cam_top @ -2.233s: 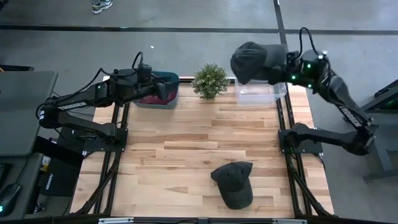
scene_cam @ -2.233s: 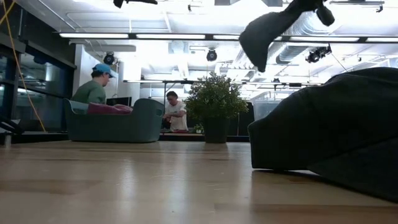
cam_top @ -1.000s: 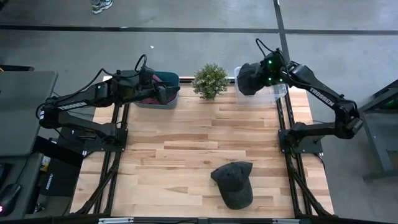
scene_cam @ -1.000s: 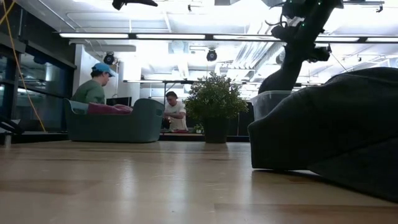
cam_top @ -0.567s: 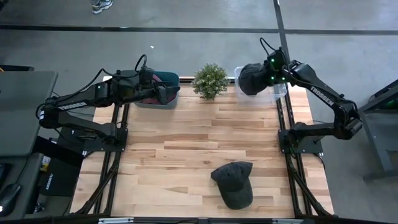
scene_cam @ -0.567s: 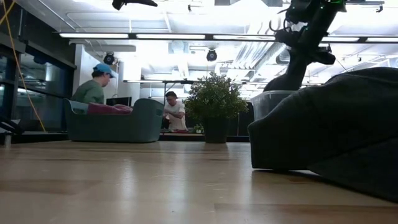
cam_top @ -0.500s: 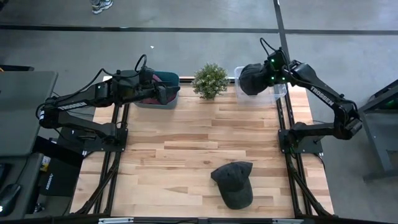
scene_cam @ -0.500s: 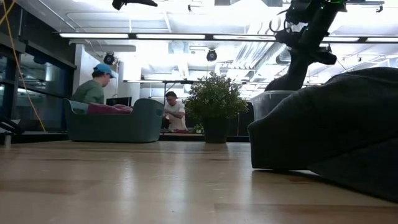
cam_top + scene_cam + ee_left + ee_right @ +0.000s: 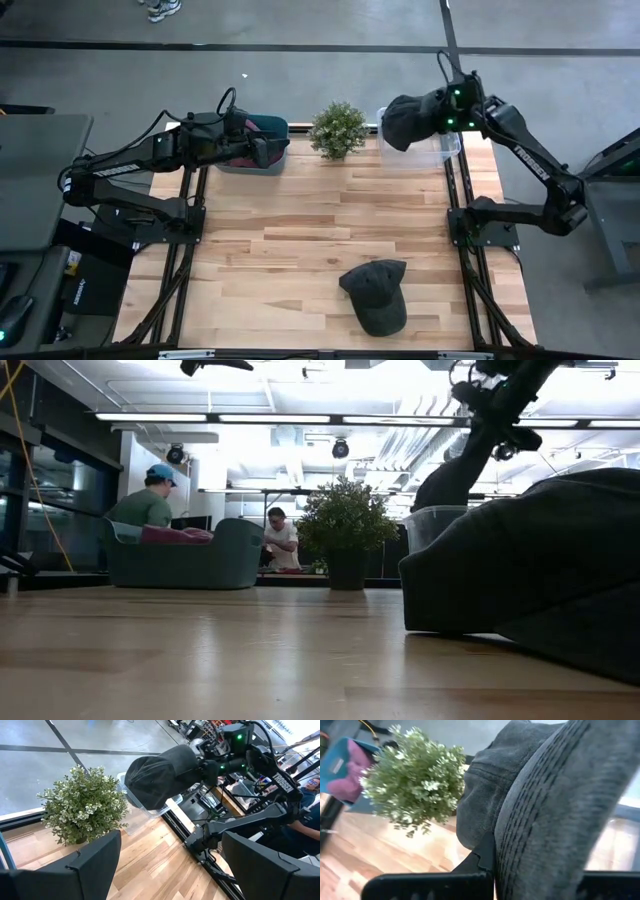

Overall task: Pick & Place hat
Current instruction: Put the top black cap into the transparent bin, then put the black cap into the transparent bin

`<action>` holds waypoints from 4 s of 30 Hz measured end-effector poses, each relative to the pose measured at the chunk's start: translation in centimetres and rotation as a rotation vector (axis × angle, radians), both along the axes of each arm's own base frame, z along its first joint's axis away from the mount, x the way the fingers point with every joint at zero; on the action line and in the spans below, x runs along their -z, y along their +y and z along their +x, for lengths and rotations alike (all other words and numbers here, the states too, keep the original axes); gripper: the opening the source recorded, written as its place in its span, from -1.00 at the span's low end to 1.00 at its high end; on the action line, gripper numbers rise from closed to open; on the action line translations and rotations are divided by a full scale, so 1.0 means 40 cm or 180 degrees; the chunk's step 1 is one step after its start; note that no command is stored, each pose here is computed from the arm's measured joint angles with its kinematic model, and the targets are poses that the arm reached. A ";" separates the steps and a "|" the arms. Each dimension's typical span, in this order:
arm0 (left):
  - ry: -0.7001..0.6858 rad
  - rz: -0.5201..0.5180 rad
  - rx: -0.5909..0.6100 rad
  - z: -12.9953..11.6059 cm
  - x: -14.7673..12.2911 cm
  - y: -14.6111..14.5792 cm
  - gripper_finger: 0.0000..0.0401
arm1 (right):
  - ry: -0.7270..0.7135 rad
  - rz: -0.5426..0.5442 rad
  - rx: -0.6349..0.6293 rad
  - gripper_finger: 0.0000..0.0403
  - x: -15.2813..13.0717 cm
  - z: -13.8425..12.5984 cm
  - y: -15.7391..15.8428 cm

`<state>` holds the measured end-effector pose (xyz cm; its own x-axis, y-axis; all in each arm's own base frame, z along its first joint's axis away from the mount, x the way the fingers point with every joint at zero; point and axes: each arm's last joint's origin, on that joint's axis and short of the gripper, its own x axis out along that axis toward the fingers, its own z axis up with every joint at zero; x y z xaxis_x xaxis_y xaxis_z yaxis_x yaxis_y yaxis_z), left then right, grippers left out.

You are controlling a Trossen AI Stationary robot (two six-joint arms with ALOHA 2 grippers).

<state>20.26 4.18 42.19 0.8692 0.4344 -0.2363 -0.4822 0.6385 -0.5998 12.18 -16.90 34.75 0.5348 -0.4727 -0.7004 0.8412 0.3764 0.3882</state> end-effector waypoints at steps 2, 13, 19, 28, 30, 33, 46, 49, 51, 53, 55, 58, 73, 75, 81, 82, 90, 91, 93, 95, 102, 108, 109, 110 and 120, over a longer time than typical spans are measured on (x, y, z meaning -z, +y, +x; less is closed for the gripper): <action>0.0000 0.0000 0.0000 0.000 0.000 0.000 0.68 | -0.0073 -0.0035 0.0000 -0.97 -0.010 -0.012 0.008; -0.0123 -0.0090 0.0101 0.015 -0.003 0.000 0.68 | -0.0543 -0.0345 -0.0085 -0.97 -0.069 -0.064 0.055; -0.0111 -0.0106 0.0113 0.031 0.002 0.002 0.68 | -0.0626 -0.0403 -0.0076 -0.97 -0.082 -0.083 0.074; -0.0163 -0.0116 0.0145 0.034 0.001 0.002 0.68 | -0.0363 -0.0001 0.0053 -0.97 -0.045 -0.088 0.073; -0.0173 -0.0116 0.0146 0.034 0.000 0.002 0.68 | -0.0174 0.0062 0.0255 -0.97 -0.034 -0.093 0.071; -0.0178 -0.0115 0.0146 0.033 -0.001 0.002 0.68 | -0.0104 0.0029 0.0577 -0.97 -0.033 -0.096 0.063; -0.0230 -0.0229 0.0119 0.033 -0.001 0.002 0.68 | -0.0297 0.0206 0.1489 -0.97 -0.032 -0.068 0.081; -0.0230 -0.0231 0.0119 0.033 -0.001 0.002 0.68 | -0.0333 0.0194 0.1725 -0.97 -0.030 -0.057 0.087; -0.0230 -0.0231 0.0119 0.033 -0.001 0.002 0.68 | -0.0368 0.0232 0.1842 -0.97 -0.027 -0.047 0.086; -0.0236 -0.0240 0.0116 0.033 -0.001 0.002 0.68 | -0.0384 0.0270 0.1945 -0.97 -0.022 -0.035 0.083; -0.0245 -0.0262 0.0112 0.033 -0.001 0.002 0.68 | -0.0405 0.0323 0.2062 -0.97 -0.013 -0.016 0.079; -0.0277 -0.0327 0.0096 0.033 -0.001 0.002 0.68 | -0.0464 0.0354 0.2197 -0.97 0.002 0.027 0.069; -0.0331 -0.0395 0.0076 0.033 -0.002 0.002 0.68 | -0.0280 0.0536 0.2742 -0.97 0.095 0.154 0.045; -0.0332 -0.0395 0.0077 0.033 -0.002 0.002 0.68 | -0.0202 0.0598 0.2783 -0.97 0.108 0.163 0.051; -0.0330 -0.0389 0.0079 0.033 -0.002 0.002 0.68 | -0.0142 0.0646 0.2819 -0.97 0.116 0.173 0.071; -0.0327 -0.0386 0.0080 0.033 -0.002 0.002 0.68 | -0.0144 0.0616 0.2826 -0.97 0.115 0.173 0.072; -0.0326 -0.0385 0.0080 0.033 -0.002 0.002 0.68 | -0.0105 0.0593 0.2891 -0.97 0.119 0.169 0.059; -0.0327 -0.0385 0.0081 0.033 -0.002 0.002 0.68 | -0.0106 0.0594 0.2889 -0.95 0.119 0.169 0.059; -0.0324 -0.0384 0.0082 0.033 -0.002 0.002 0.68 | -0.0083 0.0575 0.2880 -0.86 0.119 0.168 0.059; -0.0324 -0.0384 0.0081 0.033 -0.002 0.002 0.68 | -0.0067 0.0572 0.2850 -0.73 0.119 0.169 0.059; -0.0319 -0.0386 0.0089 0.033 -0.002 0.001 0.68 | -0.0166 0.0563 0.2742 -0.35 0.114 0.176 0.051; -0.0305 -0.0403 0.0146 0.033 -0.001 0.000 0.68 | -0.0292 0.0502 0.2652 -0.22 0.106 0.183 0.047; -0.0296 -0.0404 0.0146 0.033 0.000 0.000 0.68 | -0.0305 0.0505 0.2616 -0.22 0.103 0.183 0.048; -0.0290 -0.0406 0.0145 0.033 0.001 0.000 0.68 | -0.0313 0.0510 0.2567 -0.22 0.100 0.182 0.049; -0.0287 -0.0406 0.0144 0.033 0.001 0.000 0.68 | -0.0257 0.0591 0.2103 -0.24 0.057 0.134 0.090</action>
